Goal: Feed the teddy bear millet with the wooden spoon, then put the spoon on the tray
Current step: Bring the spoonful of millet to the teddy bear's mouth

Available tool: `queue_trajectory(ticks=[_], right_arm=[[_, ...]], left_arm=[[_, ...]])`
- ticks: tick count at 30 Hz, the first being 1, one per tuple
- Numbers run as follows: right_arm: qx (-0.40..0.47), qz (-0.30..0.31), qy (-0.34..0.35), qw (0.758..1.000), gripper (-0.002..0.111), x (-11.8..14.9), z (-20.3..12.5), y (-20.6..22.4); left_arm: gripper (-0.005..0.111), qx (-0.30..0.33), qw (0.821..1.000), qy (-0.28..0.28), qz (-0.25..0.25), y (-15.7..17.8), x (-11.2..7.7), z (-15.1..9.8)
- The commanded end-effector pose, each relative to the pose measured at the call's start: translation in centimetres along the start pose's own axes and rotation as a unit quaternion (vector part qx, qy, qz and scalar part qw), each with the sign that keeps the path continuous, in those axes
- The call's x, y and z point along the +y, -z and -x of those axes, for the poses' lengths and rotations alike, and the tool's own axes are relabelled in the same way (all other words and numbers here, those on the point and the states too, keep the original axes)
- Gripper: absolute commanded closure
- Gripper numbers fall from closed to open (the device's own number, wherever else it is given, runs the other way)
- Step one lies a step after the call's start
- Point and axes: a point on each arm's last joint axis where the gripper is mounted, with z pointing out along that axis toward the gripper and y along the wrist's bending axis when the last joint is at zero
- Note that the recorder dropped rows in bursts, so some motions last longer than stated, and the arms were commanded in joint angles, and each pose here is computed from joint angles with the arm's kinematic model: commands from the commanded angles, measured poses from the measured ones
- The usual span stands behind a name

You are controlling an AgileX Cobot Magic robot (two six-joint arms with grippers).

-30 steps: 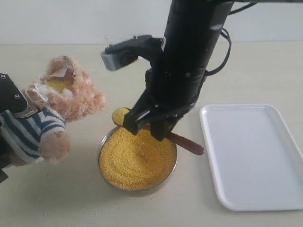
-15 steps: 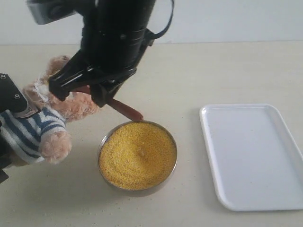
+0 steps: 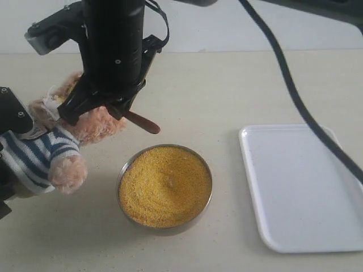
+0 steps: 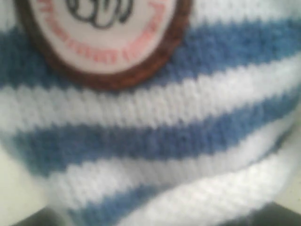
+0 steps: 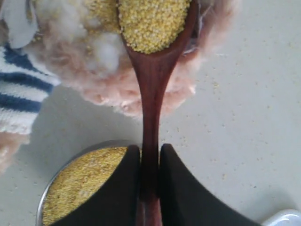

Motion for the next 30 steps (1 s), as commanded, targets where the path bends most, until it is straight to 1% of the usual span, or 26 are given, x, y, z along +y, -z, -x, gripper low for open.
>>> queue_trajectory(ticks=[1,5,9,13,16,21,30], right_arm=[[-0.005,-0.044,0.027,0.999,0.109,-0.7,0.1,0.6],[-0.003,-0.099,0.084,0.992,0.109,0.2,0.3,0.9],[-0.005,-0.127,0.121,0.984,0.109,1.7,0.6,1.2],[-0.011,-0.166,0.154,0.974,0.109,2.5,0.8,1.5],[-0.008,-0.194,0.167,0.967,0.109,2.5,0.9,1.7],[-0.001,-0.212,0.178,0.961,0.109,2.2,0.7,1.6],[0.013,-0.277,0.24,0.93,0.109,4.4,0.0,0.5]], left_arm=[[0.103,-0.015,1.0,0.008,0.002,0.1,0.0,0.3],[0.103,-0.015,1.0,0.008,0.002,0.1,0.0,0.3],[0.103,-0.016,1.0,0.008,0.002,0.1,0.0,0.3],[0.103,-0.016,1.0,0.008,0.002,0.1,0.0,0.3],[0.103,-0.016,1.0,0.008,0.002,0.1,0.0,0.3],[0.103,-0.016,1.0,0.008,0.002,0.1,0.0,0.3],[0.103,-0.018,1.0,0.011,0.003,0.1,0.0,0.3]])
